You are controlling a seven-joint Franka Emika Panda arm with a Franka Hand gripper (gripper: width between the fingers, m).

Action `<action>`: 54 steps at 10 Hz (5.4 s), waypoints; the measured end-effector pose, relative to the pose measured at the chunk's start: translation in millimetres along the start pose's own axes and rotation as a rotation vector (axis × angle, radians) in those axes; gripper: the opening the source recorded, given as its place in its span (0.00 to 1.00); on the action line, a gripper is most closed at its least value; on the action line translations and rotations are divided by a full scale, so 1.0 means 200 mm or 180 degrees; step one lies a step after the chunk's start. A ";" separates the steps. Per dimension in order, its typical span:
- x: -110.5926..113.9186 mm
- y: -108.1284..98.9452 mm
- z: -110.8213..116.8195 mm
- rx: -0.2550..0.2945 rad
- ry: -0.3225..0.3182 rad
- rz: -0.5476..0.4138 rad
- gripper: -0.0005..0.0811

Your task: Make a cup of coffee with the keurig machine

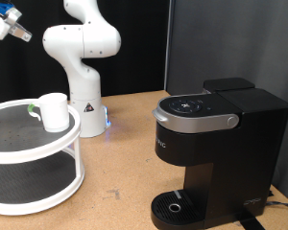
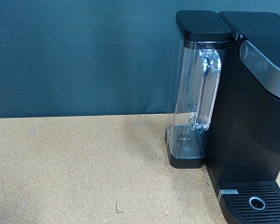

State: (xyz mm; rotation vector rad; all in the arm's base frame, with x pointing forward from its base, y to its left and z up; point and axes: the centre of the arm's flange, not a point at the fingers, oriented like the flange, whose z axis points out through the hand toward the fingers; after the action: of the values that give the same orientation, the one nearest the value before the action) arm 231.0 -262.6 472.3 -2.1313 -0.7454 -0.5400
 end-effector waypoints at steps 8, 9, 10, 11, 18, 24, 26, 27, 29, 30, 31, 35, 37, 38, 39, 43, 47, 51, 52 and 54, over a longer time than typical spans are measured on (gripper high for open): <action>-0.02 0.03 -0.02 0.0005 0.0013 -0.0017 0.01; -0.04 0.06 0.00 -0.0019 -0.0010 -0.0030 0.01; -0.05 0.09 0.02 -0.0056 -0.0041 -0.0046 0.01; -0.07 0.12 0.05 -0.0074 -0.0073 -0.0058 0.01; -0.20 0.31 0.24 -0.0262 -0.0199 -0.0038 0.01; -0.30 0.41 0.35 -0.0516 -0.0278 -0.0061 0.34; -0.32 0.43 0.38 -0.0481 -0.0299 -0.0066 0.71; -0.33 0.43 0.40 -0.0477 -0.0310 -0.0057 0.71; -0.36 0.45 0.44 -0.0508 -0.0332 -0.0029 0.91; -0.37 0.46 0.46 -0.0521 -0.0348 -0.0005 0.98; -0.39 0.47 0.47 -0.0527 -0.0364 0.0013 0.98; -0.40 0.48 0.49 -0.0510 -0.0269 -0.0079 0.99; -0.41 0.47 0.49 -0.0476 -0.0240 -0.0104 0.88; -0.41 0.47 0.49 -0.0474 -0.0241 -0.0103 0.88; -0.41 0.47 0.49 -0.0473 -0.0243 -0.0101 0.69; -0.41 0.47 0.49 -0.0469 -0.0241 -0.0090 0.23; -0.40 0.47 0.49 -0.0443 -0.0172 -0.0062 0.09; -0.29 0.40 0.43 -0.0221 0.0042 0.0143 0.09; -0.25 0.38 0.41 -0.0217 0.0080 0.0198 0.09; -0.15 0.35 0.41 -0.0249 0.0031 0.0349 0.09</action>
State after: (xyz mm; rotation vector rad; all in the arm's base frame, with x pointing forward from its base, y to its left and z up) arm 264.6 -242.8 367.9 -2.2255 -0.6066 -0.5282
